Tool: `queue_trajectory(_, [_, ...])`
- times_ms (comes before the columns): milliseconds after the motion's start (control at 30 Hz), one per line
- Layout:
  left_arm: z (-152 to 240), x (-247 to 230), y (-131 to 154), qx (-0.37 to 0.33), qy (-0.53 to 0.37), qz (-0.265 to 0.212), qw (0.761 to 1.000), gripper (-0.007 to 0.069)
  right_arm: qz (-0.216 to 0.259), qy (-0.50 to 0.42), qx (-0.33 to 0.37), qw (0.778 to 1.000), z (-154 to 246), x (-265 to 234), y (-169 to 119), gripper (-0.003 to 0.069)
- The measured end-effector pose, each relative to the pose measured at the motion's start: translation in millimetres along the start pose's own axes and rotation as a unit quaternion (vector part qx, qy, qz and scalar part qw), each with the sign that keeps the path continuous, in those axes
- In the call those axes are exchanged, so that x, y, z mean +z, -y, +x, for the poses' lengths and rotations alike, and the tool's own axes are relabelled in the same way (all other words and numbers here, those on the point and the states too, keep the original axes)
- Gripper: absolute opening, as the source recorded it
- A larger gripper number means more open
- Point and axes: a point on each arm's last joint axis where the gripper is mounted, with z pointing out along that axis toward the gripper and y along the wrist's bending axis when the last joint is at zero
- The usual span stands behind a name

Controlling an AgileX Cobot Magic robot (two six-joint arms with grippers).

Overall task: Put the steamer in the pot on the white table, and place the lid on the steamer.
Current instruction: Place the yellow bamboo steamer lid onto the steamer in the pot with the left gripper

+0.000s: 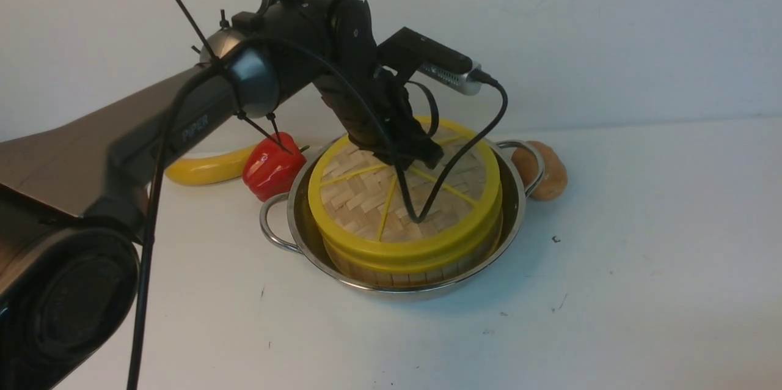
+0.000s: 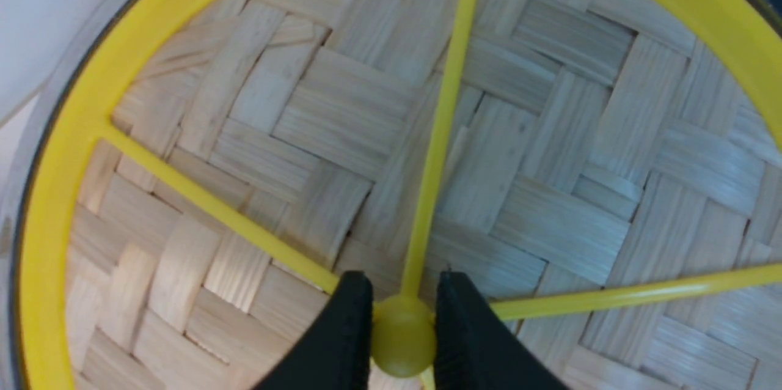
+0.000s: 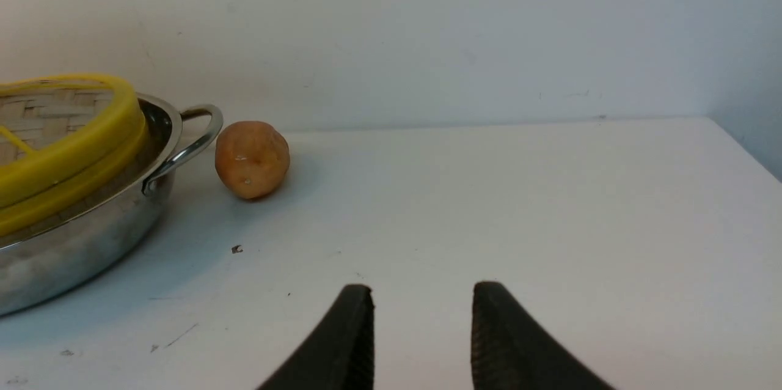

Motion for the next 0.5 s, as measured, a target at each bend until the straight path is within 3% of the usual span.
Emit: queue_trajectory(500, [1.4,1.1,2.2,0.001,-0.007,0.012,1.0,0.0118,0.0,0.0,0.0,1.0,0.0,0.0,0.0,0.0243])
